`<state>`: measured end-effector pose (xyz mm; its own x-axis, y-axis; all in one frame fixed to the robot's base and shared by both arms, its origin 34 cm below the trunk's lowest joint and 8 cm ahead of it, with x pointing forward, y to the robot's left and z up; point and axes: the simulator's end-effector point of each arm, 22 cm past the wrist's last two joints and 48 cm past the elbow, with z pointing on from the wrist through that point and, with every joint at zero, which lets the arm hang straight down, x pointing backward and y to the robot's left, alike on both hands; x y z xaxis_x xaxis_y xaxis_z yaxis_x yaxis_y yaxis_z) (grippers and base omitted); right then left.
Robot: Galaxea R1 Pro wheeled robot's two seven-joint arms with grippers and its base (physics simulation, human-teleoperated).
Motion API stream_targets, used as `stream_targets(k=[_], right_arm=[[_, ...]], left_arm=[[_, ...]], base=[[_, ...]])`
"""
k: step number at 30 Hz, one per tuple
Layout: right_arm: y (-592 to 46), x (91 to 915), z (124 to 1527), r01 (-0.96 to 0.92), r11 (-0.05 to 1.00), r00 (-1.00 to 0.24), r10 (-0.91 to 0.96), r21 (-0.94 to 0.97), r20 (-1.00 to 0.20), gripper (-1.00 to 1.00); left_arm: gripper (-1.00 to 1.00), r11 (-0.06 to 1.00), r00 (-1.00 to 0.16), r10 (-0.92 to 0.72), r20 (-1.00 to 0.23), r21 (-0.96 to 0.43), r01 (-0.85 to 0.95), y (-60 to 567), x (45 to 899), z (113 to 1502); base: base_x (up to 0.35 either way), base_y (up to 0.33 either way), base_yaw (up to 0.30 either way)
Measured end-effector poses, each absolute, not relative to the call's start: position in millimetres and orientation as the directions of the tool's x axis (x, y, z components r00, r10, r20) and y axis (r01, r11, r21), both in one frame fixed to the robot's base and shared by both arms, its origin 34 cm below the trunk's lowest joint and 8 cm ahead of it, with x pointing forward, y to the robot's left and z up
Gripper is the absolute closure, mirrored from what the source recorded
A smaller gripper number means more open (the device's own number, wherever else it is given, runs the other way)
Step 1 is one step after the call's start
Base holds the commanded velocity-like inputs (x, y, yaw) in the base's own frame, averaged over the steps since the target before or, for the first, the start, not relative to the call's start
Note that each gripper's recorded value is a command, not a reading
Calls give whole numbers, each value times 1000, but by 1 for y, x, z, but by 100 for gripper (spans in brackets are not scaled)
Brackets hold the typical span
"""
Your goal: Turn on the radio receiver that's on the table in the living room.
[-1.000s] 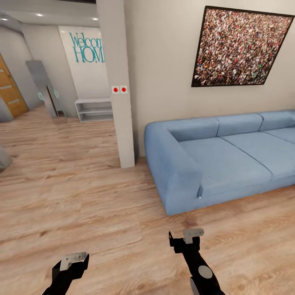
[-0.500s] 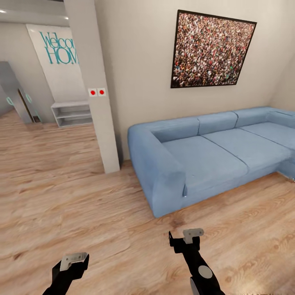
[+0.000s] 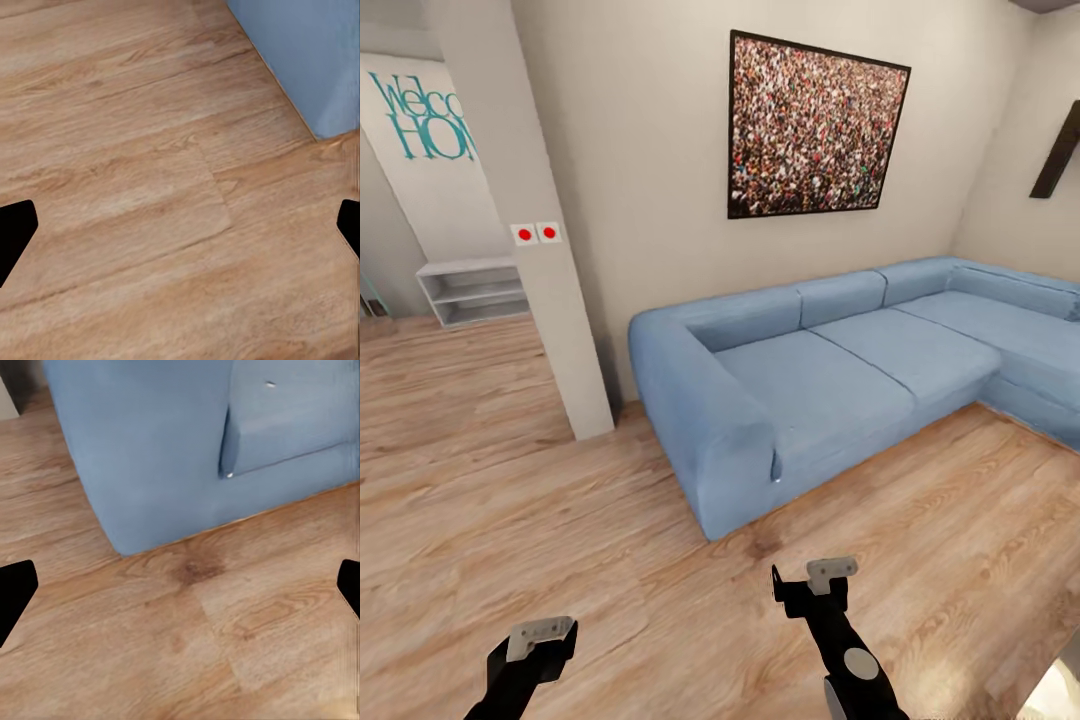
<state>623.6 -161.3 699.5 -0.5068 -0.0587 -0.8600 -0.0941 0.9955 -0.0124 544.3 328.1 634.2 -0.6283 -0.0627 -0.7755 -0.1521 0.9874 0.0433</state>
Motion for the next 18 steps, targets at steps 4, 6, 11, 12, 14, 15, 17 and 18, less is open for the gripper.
stream_targets(k=[4, 6, 11, 12, 14, 15, 17, 18], right_arm=[[-162, 624, 701, -94, 996, -505, -58, -13, -861, -100], [-161, 624, 701, -94, 996, -504, -59, -13, -862, -100], [-161, 624, 703, -94, 995, -501, -59, -13, -863, -100], [-161, 624, 703, -94, 995, -501, -59, -13, -864, -100], [-162, 625, 704, -94, 995, -499, -60, -15, -864, -100], [-162, 625, 704, -94, 995, -499, -60, -15, -865, -100], [-161, 625, 705, -94, 995, -498, -60, -15, -865, -100], [-161, 625, 705, -94, 995, -497, -60, -15, -866, -100]], left_arm=[[-100, 988, -626, -62, -777, 44, -151, 328, 545, 635], [-100, 987, -625, -62, -778, 44, -152, 328, 545, 636], [-100, 987, -622, -62, -780, 43, -152, 328, 546, 637], [-100, 988, -622, -61, -781, 43, -151, 328, 546, 638], [-100, 988, -620, -60, -782, 43, -151, 328, 547, 638], [-100, 988, -620, -61, -782, 43, -151, 328, 547, 639], [-100, 988, -619, -61, -783, 43, -151, 328, 547, 639], [-100, 988, -619, -61, -783, 43, -151, 328, 547, 639]], base=[[91, 0, -269], [91, 0, -269], [91, 0, -269], [91, 0, -269], [91, 0, -269], [91, 0, -269], [91, 0, -269], [91, 0, -269]])
